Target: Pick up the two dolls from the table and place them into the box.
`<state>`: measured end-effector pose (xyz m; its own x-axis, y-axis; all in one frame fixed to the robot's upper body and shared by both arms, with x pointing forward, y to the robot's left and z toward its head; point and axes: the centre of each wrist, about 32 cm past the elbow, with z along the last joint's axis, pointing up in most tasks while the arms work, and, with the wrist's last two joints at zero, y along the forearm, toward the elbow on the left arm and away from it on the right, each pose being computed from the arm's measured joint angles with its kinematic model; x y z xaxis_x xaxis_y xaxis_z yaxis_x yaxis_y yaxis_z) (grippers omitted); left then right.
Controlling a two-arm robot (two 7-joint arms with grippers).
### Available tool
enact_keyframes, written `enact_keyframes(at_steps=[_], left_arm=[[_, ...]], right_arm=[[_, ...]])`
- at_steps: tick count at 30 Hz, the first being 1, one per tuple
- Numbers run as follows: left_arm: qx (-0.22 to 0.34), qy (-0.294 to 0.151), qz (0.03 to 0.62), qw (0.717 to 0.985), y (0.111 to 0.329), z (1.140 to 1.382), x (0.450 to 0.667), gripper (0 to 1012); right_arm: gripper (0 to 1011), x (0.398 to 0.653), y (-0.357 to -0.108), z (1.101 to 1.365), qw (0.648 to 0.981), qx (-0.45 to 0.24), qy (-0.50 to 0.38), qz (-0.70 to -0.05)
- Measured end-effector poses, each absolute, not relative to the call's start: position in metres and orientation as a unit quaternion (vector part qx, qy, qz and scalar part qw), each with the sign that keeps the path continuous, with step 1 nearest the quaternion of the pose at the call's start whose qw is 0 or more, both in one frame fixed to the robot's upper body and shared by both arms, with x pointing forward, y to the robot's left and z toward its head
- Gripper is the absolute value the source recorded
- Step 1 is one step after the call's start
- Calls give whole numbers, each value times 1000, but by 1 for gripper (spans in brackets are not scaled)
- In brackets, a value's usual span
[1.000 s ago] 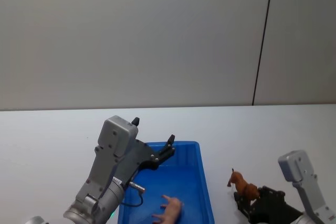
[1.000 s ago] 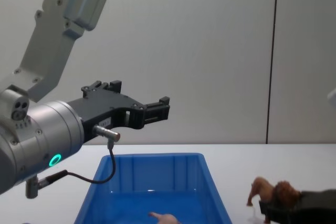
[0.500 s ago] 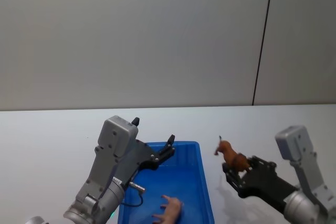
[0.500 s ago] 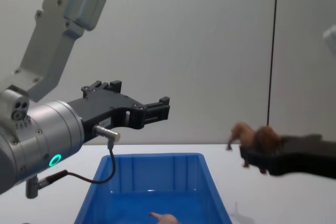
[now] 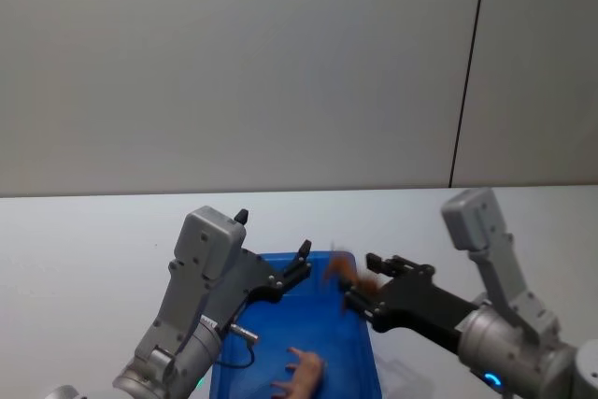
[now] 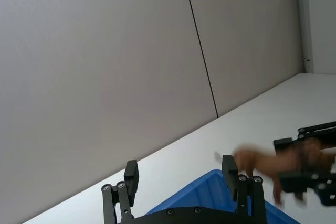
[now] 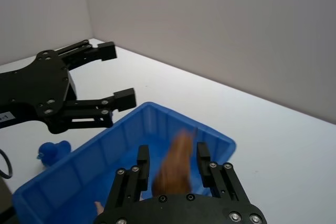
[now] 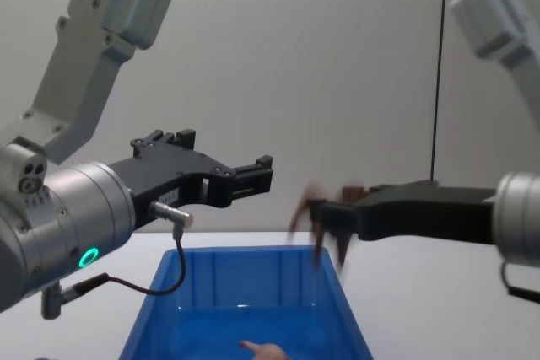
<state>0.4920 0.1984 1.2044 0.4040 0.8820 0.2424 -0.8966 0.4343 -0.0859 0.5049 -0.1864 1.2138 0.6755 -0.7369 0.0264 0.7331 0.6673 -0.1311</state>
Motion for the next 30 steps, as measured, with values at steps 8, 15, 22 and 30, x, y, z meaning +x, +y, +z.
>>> enact_keyframes(at_steps=[8, 15, 22, 30], left_arm=[[29, -126, 531, 837, 198, 1204, 492, 1001], [29, -126, 531, 837, 198, 1204, 492, 1000], [29, -126, 531, 837, 198, 1204, 492, 1000], [29, -126, 531, 837, 198, 1204, 492, 1000]], right_arm=[[765, 515, -174, 1212, 925, -75, 38, -371], [939, 518, -176, 1210, 929, -81, 38, -358], [1001, 517, -192, 1208, 927, -88, 33, -363], [1001, 512, -216, 1203, 920, -93, 28, -381]])
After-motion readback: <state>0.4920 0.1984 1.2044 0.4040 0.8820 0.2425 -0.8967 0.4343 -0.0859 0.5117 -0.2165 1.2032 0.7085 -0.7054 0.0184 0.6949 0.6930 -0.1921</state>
